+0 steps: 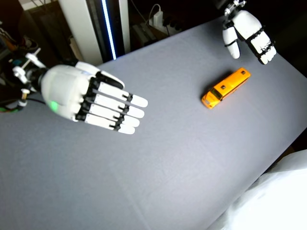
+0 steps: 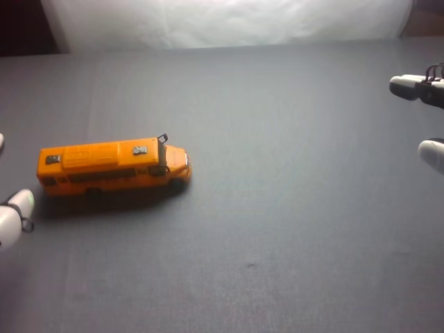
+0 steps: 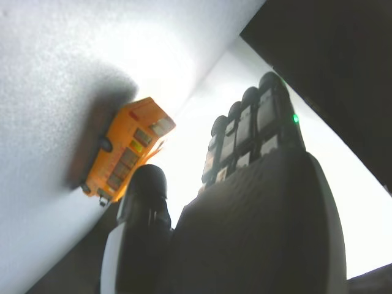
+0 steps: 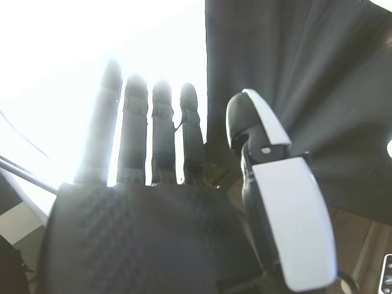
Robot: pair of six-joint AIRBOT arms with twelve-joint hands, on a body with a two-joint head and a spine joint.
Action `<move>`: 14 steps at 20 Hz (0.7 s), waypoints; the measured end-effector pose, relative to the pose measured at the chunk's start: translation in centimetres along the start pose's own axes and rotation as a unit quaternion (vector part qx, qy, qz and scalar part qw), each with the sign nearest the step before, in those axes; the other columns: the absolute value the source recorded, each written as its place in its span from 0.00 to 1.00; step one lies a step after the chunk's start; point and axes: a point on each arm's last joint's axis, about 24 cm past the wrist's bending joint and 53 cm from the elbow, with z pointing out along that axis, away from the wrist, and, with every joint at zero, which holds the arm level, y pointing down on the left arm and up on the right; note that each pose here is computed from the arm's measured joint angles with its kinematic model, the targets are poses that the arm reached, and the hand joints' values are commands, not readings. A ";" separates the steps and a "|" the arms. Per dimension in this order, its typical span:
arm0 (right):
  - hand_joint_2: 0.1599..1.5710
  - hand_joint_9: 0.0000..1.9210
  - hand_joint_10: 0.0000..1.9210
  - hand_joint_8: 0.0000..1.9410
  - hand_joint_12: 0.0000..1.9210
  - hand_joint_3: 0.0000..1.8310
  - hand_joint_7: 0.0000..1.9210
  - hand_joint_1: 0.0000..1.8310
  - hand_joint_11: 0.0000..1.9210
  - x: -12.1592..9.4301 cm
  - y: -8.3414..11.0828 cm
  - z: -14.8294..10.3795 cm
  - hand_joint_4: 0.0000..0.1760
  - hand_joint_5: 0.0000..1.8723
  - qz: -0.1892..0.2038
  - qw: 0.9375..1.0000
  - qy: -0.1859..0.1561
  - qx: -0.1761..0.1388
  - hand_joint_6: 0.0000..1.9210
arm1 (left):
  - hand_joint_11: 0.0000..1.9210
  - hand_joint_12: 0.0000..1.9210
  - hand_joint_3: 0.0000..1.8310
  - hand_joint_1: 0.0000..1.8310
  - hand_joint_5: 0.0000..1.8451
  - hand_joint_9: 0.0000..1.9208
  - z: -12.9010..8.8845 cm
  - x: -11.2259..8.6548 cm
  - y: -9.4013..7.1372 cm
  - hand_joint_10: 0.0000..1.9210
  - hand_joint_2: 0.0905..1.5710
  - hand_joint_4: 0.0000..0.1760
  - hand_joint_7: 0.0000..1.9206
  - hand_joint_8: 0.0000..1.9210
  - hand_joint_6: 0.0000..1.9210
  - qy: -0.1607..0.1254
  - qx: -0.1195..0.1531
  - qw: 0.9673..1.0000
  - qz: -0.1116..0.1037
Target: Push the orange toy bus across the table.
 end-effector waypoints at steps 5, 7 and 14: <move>0.86 0.23 0.00 0.00 0.03 0.00 0.22 0.35 0.25 0.0 0.0 0.0 0.00 0.23 0.002 1.000 0.000 0.000 0.00 | 0.00 0.00 0.01 0.00 0.00 0.00 0.0 3.2 0.3 0.00 0.96 0.00 0.00 0.00 0.00 0.048 -0.006 0.999 0.003; 0.86 0.23 0.00 0.00 0.03 0.00 0.23 0.35 0.25 0.0 0.0 0.0 0.00 0.24 0.002 1.000 0.000 0.000 0.00 | 0.01 0.00 0.00 0.00 0.00 0.00 0.0 3.5 0.3 0.00 0.94 0.00 0.00 0.00 0.00 0.055 -0.004 0.998 0.004; 0.86 0.23 0.00 0.00 0.02 0.00 0.22 0.35 0.26 0.1 0.0 0.0 0.00 0.23 0.004 1.000 0.001 0.000 0.00 | 0.00 0.00 0.00 0.00 0.00 0.00 0.2 5.9 -3.7 0.00 0.95 0.00 0.00 0.00 0.00 0.090 0.059 0.994 0.003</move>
